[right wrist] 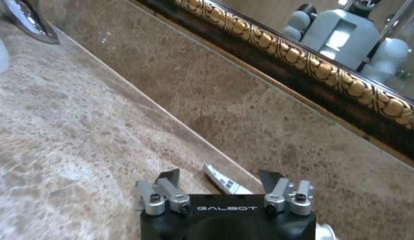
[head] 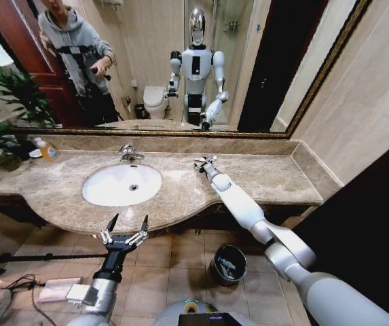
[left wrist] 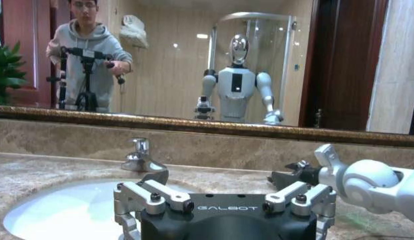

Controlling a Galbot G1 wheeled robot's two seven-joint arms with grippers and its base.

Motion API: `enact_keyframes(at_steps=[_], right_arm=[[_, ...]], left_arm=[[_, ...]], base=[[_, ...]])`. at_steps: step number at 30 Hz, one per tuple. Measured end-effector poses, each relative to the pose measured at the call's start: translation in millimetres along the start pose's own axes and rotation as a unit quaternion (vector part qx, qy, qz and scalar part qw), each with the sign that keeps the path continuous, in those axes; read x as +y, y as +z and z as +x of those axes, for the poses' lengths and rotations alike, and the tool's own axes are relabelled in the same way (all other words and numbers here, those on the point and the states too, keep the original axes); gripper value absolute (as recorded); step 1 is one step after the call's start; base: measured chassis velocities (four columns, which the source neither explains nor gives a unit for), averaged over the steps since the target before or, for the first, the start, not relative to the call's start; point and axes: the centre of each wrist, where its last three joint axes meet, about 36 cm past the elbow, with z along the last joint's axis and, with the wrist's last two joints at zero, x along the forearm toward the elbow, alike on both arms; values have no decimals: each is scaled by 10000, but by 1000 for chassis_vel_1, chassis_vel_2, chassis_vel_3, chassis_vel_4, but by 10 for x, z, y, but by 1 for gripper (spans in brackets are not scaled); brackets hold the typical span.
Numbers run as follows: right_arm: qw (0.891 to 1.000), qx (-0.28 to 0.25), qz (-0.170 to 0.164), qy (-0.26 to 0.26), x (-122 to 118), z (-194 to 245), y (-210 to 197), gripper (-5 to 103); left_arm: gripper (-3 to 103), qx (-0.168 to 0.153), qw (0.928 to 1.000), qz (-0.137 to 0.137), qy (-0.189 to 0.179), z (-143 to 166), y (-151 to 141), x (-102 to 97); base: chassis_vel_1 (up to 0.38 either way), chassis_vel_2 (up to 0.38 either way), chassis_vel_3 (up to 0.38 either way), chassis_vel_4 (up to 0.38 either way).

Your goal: Pick up the trash from the sink and place it in the trash bin.

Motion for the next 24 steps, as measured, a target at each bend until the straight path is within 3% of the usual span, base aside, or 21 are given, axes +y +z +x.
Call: enact_keyframes(at_steps=[1, 3, 6, 10, 24], right_arm=[[10000, -18, 6, 14, -7, -32, 1, 88], [10000, -45, 13, 35, -19, -66, 1, 88], [10000, -54, -8, 62, -46, -100, 17, 76], [10000, -34, -7, 39, -56, -99, 35, 72], [10000, 64, -44, -10, -55, -95, 88, 28]], left_arm=[[100, 0, 10000, 0, 0, 0, 0, 0], [100, 0, 10000, 0, 0, 0, 0, 0], [100, 0, 10000, 0, 0, 0, 0, 0], [100, 0, 10000, 1, 0, 0, 0, 0], [100, 0, 10000, 0, 0, 0, 0, 0]], base=[[0, 0, 0, 0], [0, 0, 0, 0], [0, 0, 0, 0], [0, 0, 0, 0], [0, 0, 0, 0]])
